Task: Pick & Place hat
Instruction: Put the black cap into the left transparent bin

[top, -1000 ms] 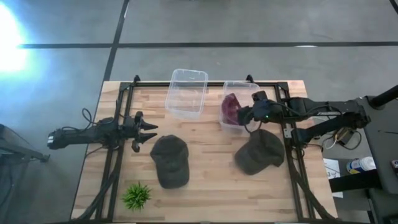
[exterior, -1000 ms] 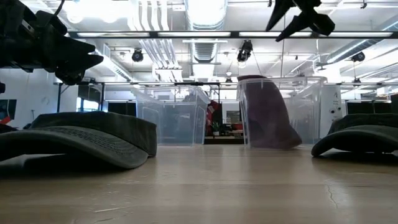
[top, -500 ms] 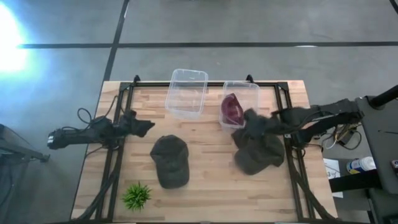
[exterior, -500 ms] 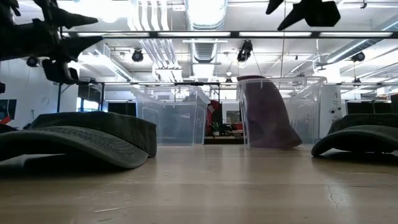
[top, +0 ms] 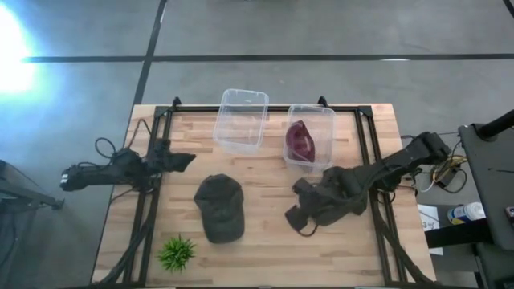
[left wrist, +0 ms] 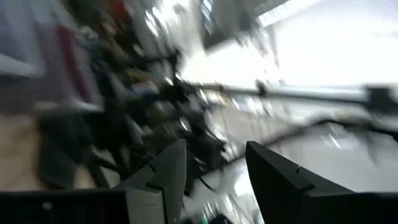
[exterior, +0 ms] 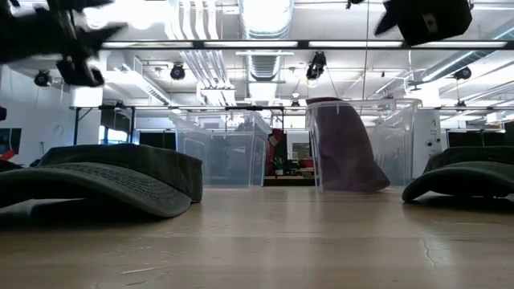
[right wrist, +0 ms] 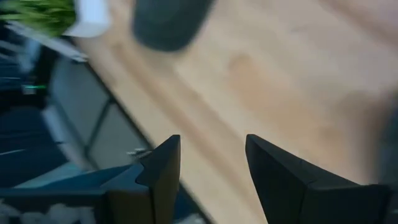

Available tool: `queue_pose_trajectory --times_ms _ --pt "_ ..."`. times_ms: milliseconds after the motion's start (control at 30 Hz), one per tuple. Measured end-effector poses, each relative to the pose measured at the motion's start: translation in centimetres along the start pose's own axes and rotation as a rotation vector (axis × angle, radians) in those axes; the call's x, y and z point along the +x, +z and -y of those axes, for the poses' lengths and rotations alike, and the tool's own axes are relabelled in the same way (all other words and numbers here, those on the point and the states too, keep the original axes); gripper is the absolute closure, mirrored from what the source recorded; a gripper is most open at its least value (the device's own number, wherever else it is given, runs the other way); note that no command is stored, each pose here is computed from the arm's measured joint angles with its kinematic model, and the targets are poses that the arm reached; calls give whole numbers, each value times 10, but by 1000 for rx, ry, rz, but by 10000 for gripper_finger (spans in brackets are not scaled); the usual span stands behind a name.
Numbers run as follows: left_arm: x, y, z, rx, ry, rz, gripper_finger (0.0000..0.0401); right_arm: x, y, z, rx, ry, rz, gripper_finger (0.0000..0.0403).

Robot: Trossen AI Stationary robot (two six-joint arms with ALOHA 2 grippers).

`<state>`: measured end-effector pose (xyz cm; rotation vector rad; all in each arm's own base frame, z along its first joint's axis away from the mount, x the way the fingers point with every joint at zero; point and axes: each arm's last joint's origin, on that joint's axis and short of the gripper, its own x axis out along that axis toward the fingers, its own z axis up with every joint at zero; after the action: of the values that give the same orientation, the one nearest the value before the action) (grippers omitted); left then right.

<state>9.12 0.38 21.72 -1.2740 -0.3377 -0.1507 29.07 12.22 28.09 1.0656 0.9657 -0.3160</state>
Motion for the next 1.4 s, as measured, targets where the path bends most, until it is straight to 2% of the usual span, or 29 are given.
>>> queue_pose_trajectory --times_ms 100,267,400,533,667,767,967,1167,1300,1400 --pt "8 0 18 81 61 -125 242 18 -1 -10 50 73 -12 225" --pt "26 -13 29 300 235 -529 245 59 1 -20 112 151 -7 225" --pt "33 -31 16 432 394 -835 246 92 -1 -24 227 216 -12 225" --pt "33 -47 -2 545 518 -1026 246 127 -7 -29 346 316 12 225" --pt "33 -57 -16 669 580 -1095 246 160 -12 -40 385 420 6 225" --pt "37 -60 -22 717 611 -1110 246 182 -12 -45 400 437 1 225" --pt "41 -63 -30 743 639 -1116 246 217 -7 -46 440 410 4 225" --pt "40 -72 -46 655 661 -1139 245 245 1 -44 491 391 15 225" --pt "39 -80 -57 555 626 -1130 245 247 10 -44 522 402 157 225" --pt "40 -86 -64 494 599 -1137 245 242 21 -40 536 361 260 225"
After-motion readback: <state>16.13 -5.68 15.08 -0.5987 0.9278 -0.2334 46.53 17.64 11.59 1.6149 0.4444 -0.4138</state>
